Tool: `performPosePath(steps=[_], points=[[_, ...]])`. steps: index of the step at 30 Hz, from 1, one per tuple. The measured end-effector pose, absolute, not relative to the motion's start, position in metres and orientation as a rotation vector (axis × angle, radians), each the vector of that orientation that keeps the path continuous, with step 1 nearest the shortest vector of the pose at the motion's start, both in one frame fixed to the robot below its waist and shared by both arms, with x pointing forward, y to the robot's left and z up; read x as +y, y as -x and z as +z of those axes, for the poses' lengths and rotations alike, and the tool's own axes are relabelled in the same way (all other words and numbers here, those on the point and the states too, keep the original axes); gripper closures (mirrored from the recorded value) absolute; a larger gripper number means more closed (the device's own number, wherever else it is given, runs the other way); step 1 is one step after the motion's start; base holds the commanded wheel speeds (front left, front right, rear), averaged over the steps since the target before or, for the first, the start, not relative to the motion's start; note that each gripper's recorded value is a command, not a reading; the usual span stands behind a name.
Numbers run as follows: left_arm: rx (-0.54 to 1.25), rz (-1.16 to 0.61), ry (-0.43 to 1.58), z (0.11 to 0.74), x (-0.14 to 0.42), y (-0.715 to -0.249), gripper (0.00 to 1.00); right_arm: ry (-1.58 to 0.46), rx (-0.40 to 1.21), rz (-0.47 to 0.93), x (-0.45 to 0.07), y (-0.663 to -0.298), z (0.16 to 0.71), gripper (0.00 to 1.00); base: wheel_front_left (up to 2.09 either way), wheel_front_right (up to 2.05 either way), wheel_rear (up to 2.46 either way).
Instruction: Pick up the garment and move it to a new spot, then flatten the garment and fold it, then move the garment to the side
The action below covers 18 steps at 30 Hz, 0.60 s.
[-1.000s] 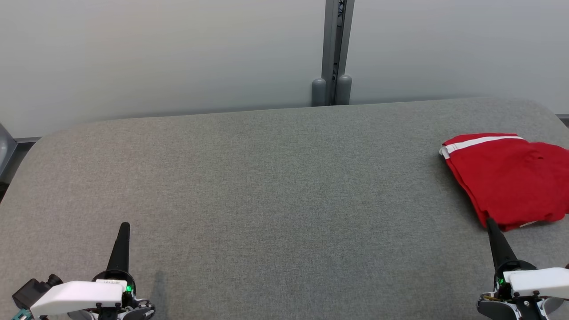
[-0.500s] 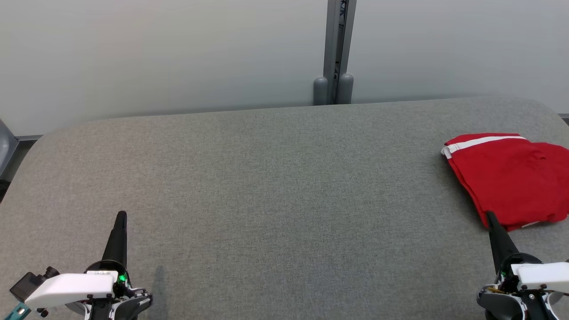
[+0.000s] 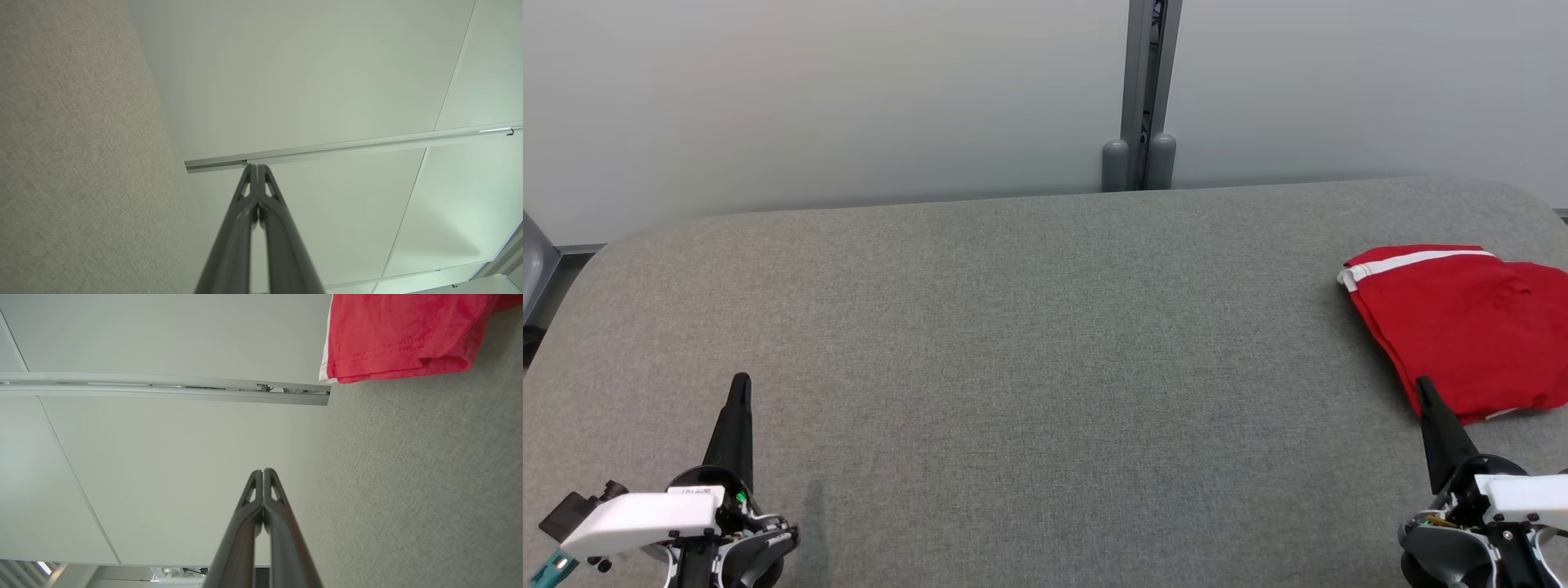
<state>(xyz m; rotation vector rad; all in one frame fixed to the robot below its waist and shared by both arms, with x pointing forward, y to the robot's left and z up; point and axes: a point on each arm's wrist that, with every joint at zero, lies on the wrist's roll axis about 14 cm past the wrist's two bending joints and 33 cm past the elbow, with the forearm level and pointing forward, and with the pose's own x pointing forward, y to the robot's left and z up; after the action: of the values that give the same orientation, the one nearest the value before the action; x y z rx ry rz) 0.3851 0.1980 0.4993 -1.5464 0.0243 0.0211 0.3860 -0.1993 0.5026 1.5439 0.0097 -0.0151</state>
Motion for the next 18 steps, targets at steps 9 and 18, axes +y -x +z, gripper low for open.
performPosePath(steps=[9,18], points=[[0.008,0.005,1.577,0.5045,0.1987,-0.3879,1.0,-1.578,0.005,-0.004,-0.1985,-0.3883,0.5054,1.0,0.0,0.0,0.0],[0.008,0.005,1.577,0.5046,0.1988,-0.3879,1.0,-1.578,0.005,-0.002,-0.1985,-0.3886,0.5059,1.0,0.0,0.0,0.0]])
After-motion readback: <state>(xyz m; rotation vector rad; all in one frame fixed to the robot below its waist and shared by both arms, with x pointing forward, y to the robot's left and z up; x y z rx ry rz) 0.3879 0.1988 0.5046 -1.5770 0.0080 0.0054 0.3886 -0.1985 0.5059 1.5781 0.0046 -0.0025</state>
